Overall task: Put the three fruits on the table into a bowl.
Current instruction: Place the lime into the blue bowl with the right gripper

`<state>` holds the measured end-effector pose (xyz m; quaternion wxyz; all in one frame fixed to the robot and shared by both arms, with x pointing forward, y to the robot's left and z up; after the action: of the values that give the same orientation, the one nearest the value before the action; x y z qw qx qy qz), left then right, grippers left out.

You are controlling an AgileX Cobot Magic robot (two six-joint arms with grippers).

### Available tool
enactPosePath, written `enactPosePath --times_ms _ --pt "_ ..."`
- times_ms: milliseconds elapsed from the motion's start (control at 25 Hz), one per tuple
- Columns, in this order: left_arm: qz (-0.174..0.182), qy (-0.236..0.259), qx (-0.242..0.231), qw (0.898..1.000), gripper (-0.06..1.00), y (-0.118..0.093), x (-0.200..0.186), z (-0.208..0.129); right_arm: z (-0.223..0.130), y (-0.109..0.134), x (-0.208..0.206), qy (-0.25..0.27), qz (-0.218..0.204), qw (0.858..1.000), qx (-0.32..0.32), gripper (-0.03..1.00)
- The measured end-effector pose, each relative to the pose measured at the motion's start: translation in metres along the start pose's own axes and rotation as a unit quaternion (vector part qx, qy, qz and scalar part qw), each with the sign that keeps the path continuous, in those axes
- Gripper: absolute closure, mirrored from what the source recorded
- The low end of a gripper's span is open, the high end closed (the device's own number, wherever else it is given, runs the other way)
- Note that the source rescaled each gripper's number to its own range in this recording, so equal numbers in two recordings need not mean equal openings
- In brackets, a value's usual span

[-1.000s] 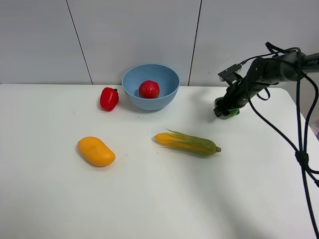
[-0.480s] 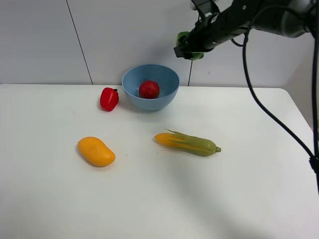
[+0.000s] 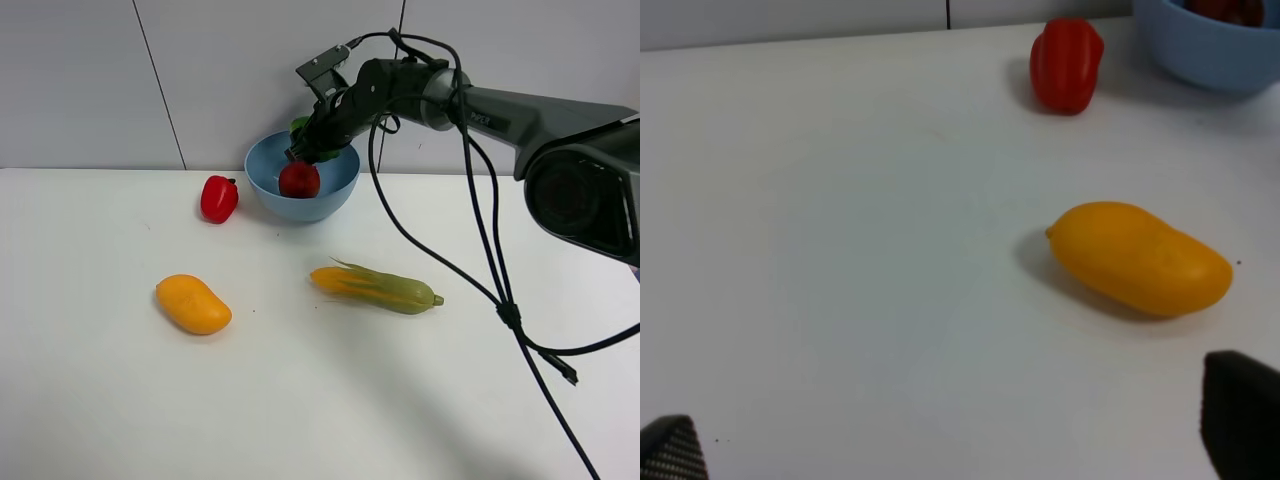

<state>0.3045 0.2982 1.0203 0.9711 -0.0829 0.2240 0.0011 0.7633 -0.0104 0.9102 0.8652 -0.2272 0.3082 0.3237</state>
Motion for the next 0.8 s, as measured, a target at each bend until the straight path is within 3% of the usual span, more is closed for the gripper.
enactPosePath --times_ms 80,120,200,240,320,480,800 --pt "0.0 0.0 0.0 1.0 -0.06 0.0 0.0 0.0 -0.003 0.001 0.003 0.003 0.001 1.0 0.0 0.92" --pt "0.0 0.0 0.0 1.0 -0.06 0.0 0.0 0.0 -0.003 0.001 0.004 0.003 0.0 1.0 0.0 0.8" --pt "0.0 0.0 0.0 1.0 -0.06 0.0 0.0 0.0 0.0 -0.001 0.003 -0.004 -0.003 1.0 0.0 0.33" --pt "0.0 0.0 0.0 1.0 -0.06 0.0 0.0 0.0 0.001 -0.002 0.003 -0.007 -0.005 1.0 0.0 0.2" --pt "0.0 0.0 0.0 1.0 -0.06 0.0 0.0 0.0 0.003 -0.002 0.002 -0.009 -0.006 1.0 -0.001 0.05" --pt "0.0 0.0 0.0 1.0 -0.06 0.0 0.0 0.0 -0.002 0.002 -0.001 0.009 0.006 1.0 -0.001 -0.02" --pt "0.0 0.0 0.0 1.0 -0.06 0.0 0.0 0.0 0.007 0.023 -0.048 0.068 0.056 0.996 0.013 -0.03"
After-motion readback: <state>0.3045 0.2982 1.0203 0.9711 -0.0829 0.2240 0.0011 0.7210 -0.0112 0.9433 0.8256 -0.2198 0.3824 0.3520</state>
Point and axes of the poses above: a point on each arm's last joint axis where the gripper is mounted, x pointing out along that axis toward the gripper, y along the wrist's bending axis when the last joint is at zero, z = x × y, the point moved 8 cm from there along x, pointing out along that axis toward the gripper, and after that the axes turned 9 degrees about -x, right-handed, at the moved point
